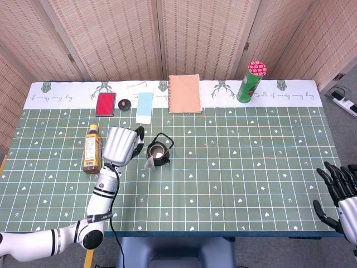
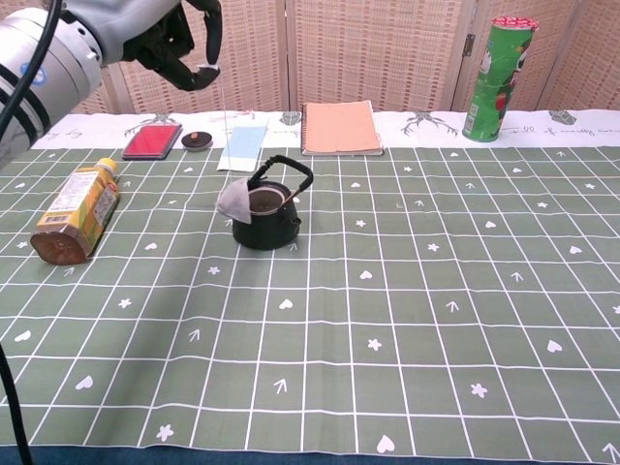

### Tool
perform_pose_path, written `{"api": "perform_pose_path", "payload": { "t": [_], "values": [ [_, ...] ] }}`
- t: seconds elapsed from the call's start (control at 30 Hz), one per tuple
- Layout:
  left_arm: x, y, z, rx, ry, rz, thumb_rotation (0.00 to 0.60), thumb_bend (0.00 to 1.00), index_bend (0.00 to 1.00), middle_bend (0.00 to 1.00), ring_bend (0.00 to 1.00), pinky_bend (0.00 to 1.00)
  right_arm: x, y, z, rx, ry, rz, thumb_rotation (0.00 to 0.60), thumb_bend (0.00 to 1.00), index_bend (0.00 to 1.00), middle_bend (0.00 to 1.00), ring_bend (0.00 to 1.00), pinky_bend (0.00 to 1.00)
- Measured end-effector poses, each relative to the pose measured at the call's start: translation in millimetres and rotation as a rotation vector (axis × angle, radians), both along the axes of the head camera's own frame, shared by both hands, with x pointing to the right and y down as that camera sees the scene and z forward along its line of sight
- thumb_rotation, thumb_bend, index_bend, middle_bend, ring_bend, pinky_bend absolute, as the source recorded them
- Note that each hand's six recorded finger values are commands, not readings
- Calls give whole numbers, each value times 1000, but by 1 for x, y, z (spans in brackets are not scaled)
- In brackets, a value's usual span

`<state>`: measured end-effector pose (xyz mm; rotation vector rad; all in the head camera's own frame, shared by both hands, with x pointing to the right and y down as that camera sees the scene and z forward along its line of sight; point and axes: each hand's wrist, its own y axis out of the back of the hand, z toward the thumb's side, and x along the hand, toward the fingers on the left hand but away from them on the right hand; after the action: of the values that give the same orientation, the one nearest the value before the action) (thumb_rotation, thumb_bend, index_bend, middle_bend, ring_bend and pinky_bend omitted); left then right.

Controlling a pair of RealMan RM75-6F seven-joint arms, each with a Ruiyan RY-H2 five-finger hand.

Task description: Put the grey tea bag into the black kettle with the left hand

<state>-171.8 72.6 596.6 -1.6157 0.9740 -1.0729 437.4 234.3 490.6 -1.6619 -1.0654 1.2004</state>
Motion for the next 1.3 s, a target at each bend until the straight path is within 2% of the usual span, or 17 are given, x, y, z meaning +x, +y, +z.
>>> {"api": "perform_pose_path", "payload": {
  "t": [0.33, 0.77, 1.3],
  "values": [
    [7, -1, 11, -7, -16, 15, 600, 463, 647, 1000, 994, 964, 1, -3, 2, -8, 3, 3, 600, 477, 0, 0, 0, 0],
    [14, 0, 35, -53, 4, 12, 600, 463, 639, 1000, 995, 964, 4, -5, 0, -2, -6, 11, 600, 478, 0, 0, 0, 0],
    [31, -10, 31, 7, 4, 29, 600, 463, 632, 1000, 994, 964, 6, -4, -1, -4, -12, 10, 600, 478, 0, 0, 0, 0]
  ]
}}
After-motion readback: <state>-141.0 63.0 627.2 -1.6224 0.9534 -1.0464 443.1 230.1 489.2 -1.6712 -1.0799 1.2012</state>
